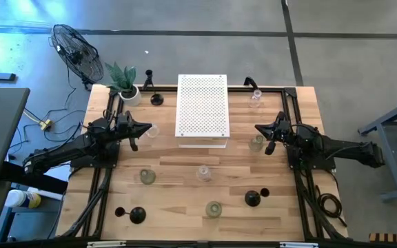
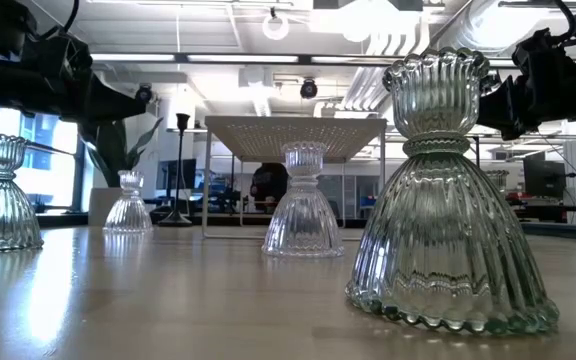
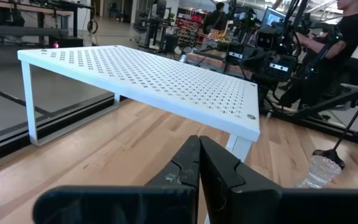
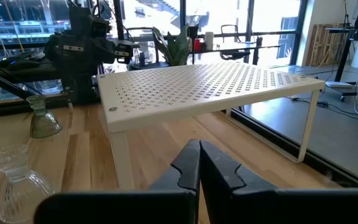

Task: Pick & Place candle stick holders

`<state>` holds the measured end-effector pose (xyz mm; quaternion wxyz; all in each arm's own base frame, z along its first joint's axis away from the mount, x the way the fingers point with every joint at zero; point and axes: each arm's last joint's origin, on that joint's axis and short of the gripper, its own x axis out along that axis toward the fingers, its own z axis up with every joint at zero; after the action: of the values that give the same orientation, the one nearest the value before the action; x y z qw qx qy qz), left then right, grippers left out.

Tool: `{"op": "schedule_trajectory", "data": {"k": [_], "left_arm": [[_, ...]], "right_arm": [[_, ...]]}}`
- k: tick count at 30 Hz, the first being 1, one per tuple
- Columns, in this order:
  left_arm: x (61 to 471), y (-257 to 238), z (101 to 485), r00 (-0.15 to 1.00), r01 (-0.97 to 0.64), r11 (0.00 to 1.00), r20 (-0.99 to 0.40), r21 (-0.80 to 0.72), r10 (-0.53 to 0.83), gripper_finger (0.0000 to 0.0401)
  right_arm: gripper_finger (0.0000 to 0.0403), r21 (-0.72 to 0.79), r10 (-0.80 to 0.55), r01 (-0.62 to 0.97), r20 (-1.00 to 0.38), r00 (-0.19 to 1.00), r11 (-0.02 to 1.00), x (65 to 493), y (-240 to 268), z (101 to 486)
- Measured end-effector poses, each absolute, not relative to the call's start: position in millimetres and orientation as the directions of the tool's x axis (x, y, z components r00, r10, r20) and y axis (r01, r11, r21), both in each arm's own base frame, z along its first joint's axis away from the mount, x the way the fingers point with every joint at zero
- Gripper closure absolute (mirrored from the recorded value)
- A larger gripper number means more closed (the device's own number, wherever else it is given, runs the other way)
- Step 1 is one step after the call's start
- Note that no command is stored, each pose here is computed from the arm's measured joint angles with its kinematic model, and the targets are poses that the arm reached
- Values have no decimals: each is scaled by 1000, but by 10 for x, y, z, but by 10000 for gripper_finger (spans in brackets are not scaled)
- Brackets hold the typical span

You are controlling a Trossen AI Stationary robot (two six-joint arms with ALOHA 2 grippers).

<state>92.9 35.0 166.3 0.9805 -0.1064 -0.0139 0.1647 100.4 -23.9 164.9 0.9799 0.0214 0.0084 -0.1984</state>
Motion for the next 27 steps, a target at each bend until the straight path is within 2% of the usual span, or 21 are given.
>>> {"op": "schedule_trajectory", "data": {"k": [22,27], "left_arm": [[928,352,1668,943,-325,921,-2,-214,332,400],[936,327,1677,969,-239,946,6,-219,246,400]], "right_arm": [[402,39,-388,389,-25,921,920,1004,-239,1649],[402,28,-395,396,-24,918,918,1004,-241,1649]]}}
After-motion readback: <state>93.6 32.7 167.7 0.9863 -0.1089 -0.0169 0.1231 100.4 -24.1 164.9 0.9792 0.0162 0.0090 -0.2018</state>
